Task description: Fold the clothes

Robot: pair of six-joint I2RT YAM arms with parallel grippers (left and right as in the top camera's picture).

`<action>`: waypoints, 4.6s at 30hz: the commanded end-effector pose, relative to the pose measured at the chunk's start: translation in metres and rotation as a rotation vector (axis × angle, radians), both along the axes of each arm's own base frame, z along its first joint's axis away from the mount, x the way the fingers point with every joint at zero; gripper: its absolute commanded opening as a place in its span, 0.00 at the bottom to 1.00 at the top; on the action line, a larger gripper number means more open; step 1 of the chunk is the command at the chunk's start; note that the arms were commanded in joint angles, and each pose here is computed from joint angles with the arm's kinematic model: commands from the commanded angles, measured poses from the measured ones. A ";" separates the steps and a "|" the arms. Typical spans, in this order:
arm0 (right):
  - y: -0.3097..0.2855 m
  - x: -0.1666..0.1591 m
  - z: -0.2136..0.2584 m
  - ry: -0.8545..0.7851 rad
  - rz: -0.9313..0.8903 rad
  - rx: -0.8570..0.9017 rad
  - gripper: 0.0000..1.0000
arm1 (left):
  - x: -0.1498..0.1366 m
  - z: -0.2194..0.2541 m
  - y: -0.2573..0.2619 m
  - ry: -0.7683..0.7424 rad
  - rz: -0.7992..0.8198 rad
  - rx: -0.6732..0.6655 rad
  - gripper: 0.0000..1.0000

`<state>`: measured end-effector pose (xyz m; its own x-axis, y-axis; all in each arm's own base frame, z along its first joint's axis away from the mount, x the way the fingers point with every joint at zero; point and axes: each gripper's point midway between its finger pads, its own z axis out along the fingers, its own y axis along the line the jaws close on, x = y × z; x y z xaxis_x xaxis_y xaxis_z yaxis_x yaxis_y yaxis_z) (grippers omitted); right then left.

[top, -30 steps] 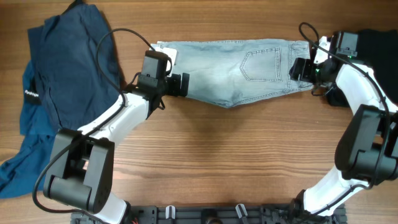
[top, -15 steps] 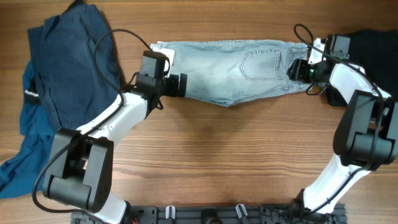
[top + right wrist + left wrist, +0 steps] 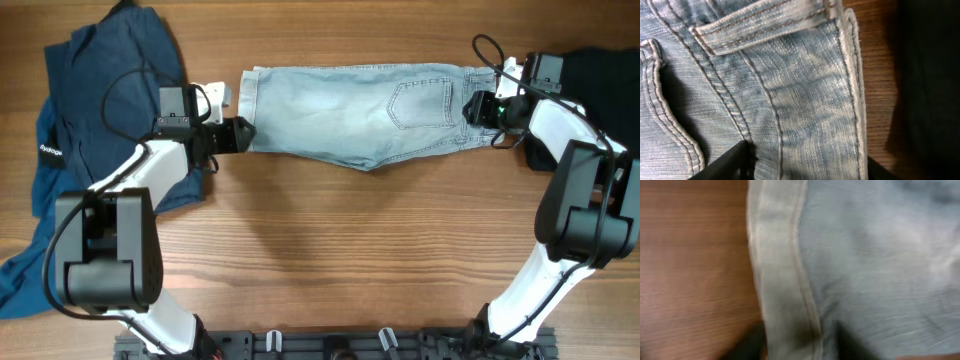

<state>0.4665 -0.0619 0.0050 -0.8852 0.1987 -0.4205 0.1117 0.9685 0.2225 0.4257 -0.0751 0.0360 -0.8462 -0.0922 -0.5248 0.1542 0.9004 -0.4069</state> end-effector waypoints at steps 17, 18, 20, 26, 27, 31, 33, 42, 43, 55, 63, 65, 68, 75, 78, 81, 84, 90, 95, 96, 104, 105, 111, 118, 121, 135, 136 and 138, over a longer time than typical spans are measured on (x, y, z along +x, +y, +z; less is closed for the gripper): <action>0.005 -0.026 -0.053 0.138 -0.012 0.036 0.50 | 0.020 0.048 -0.017 -0.123 -0.040 -0.235 0.21; 0.005 -0.026 -0.053 0.138 -0.012 0.036 0.50 | 0.020 0.050 -0.018 -0.126 -0.042 -0.237 0.29; 0.005 -0.025 -0.053 0.135 -0.011 0.035 0.50 | 0.021 0.054 -0.018 -0.141 -0.045 -0.236 0.42; 0.005 -0.024 -0.052 0.135 -0.029 0.043 0.20 | 0.032 0.050 -0.018 -0.181 -0.036 -0.209 0.32; 0.005 -0.024 -0.052 0.134 -0.036 0.046 0.15 | 0.031 0.044 -0.021 -0.166 -0.042 -0.210 0.28; 0.007 -0.023 -0.052 0.133 -0.048 0.064 0.07 | 0.025 0.015 -0.034 -0.102 -0.069 -0.210 0.13; 0.007 -0.024 -0.052 0.138 -0.047 0.067 0.04 | 0.022 0.004 -0.038 -0.074 -0.074 -0.211 0.04; 0.026 -0.021 -0.037 0.123 -0.025 0.184 0.04 | 0.009 -0.028 -0.048 0.022 -0.075 -0.178 0.04; 0.034 -0.016 -0.022 0.092 -0.003 0.223 0.04 | 0.006 -0.029 -0.048 0.034 -0.074 -0.178 0.04; 0.126 -0.005 0.148 -0.240 0.218 0.262 0.04 | 0.000 -0.034 -0.048 0.068 -0.072 -0.177 0.04; 0.201 -0.011 0.164 -0.276 0.341 0.316 0.04 | -0.001 -0.033 -0.052 0.070 -0.079 -0.179 0.04; 0.209 -0.012 0.165 -0.282 0.360 0.311 0.04 | -0.002 -0.033 -0.056 0.070 -0.089 -0.179 0.04; 0.207 -0.012 0.167 -0.286 0.355 0.311 0.04 | -0.001 -0.025 -0.059 0.071 -0.082 -0.213 0.04; 0.141 -0.021 0.206 -0.338 0.229 0.278 0.04 | 0.001 0.021 -0.074 0.011 -0.100 -0.276 0.04; 0.107 -0.027 0.212 -0.344 0.176 0.247 0.04 | -0.002 0.017 -0.093 0.011 -0.112 -0.233 0.04; 0.083 -0.032 0.207 -0.323 0.144 0.223 0.04 | -0.005 0.018 -0.115 -0.014 -0.146 -0.198 0.04; 0.064 -0.035 0.203 -0.314 0.125 0.199 0.04 | -0.004 0.024 -0.125 -0.019 -0.149 -0.217 0.04; 0.055 -0.043 0.203 -0.316 0.161 0.219 0.04 | 0.006 0.042 -0.113 -0.053 -0.109 -0.234 0.04; 0.102 -0.043 0.201 -0.308 0.285 0.201 0.04 | 0.017 0.075 -0.074 -0.111 -0.029 -0.241 0.04; 0.114 -0.043 0.200 -0.305 0.308 0.181 0.04 | 0.017 0.078 -0.063 -0.106 -0.005 -0.241 0.04; 0.211 -0.040 0.177 -0.284 0.470 0.170 0.04 | 0.016 0.073 -0.022 -0.073 0.070 -0.213 0.04; 0.223 -0.039 0.169 -0.277 0.496 0.176 0.04 | 0.016 0.073 -0.020 -0.083 0.062 -0.203 0.04; 0.297 -0.025 0.122 -0.265 0.556 0.250 0.04 | 0.016 0.071 -0.012 -0.076 0.076 -0.198 0.04; 0.359 -0.022 0.114 -0.331 0.609 0.359 0.08 | 0.014 0.069 -0.012 -0.065 0.079 -0.196 0.04; 0.387 -0.036 0.128 -0.367 0.700 0.431 0.50 | 0.015 0.068 -0.010 -0.066 0.089 -0.185 0.04; 0.429 -0.085 0.214 -0.486 0.917 0.664 0.99 | 0.021 0.074 0.008 -0.095 0.128 -0.181 0.04; 0.425 -0.086 0.227 -0.509 0.917 0.663 0.99 | 0.022 0.078 0.013 -0.106 0.139 -0.181 0.04; 0.414 -0.084 0.245 -0.545 0.898 0.651 0.99 | 0.023 0.088 0.023 -0.131 0.157 -0.180 0.04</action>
